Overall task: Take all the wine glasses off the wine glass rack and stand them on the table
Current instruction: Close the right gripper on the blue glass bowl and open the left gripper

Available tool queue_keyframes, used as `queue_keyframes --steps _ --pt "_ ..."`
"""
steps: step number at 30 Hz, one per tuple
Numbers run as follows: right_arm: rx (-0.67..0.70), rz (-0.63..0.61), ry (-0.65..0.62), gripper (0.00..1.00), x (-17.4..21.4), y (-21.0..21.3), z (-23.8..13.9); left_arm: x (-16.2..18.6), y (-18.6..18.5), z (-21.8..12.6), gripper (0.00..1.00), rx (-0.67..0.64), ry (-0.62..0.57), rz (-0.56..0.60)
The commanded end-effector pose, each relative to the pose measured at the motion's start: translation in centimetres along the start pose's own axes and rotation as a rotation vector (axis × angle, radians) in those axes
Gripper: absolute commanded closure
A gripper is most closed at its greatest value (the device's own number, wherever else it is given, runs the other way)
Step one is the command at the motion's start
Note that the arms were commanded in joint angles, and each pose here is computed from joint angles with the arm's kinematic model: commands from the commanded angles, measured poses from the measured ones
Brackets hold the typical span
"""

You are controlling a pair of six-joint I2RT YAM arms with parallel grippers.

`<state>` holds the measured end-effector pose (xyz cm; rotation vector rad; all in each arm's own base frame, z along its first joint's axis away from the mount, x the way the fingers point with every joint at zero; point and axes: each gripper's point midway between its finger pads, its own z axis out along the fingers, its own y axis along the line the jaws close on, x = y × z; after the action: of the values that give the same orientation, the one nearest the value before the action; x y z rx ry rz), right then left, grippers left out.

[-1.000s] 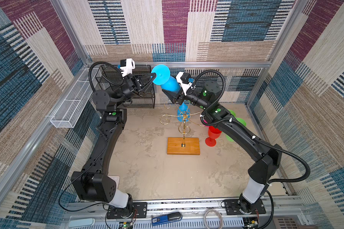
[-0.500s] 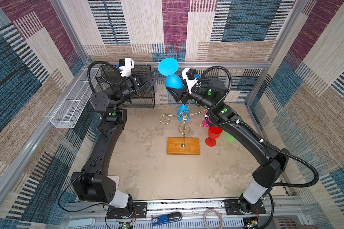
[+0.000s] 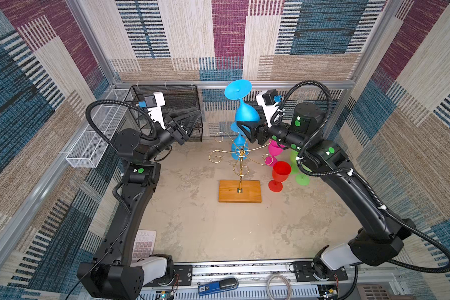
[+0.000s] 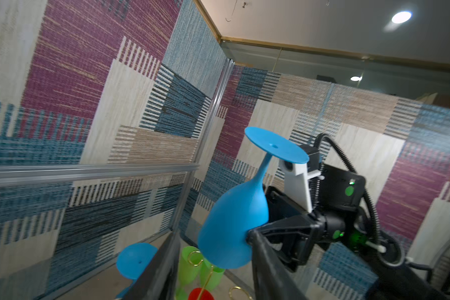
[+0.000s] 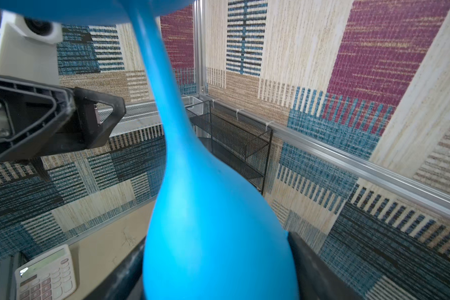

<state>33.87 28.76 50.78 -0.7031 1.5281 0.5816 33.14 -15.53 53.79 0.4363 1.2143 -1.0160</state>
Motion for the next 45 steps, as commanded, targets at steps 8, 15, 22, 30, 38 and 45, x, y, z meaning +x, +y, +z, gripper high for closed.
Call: queue_keyframes --steps 8,15,22,30,38,45 --pt "-0.038 0.034 0.152 0.59 2.9 1.8 -0.6 2.3 0.1 -0.3 0.49 0.066 -0.054 0.878" --pt "-0.116 0.038 0.227 0.61 5.3 4.4 1.1 3.0 -1.4 -0.1 0.51 0.189 -0.08 1.002" --pt "-0.176 0.045 0.264 0.63 6.0 6.1 2.0 2.8 -2.0 -0.1 0.54 0.217 -0.108 1.043" --pt "-0.227 0.053 0.301 0.64 6.9 7.8 2.7 2.5 -2.5 -0.2 0.56 0.232 -0.125 1.07" --pt "-0.247 0.077 0.317 0.64 7.3 8.3 3.0 2.5 -2.9 -0.5 0.67 0.234 -0.136 1.094" --pt "-0.261 0.096 0.324 0.61 7.3 8.6 3.2 2.5 -3.3 -0.7 0.83 0.234 -0.148 1.1"
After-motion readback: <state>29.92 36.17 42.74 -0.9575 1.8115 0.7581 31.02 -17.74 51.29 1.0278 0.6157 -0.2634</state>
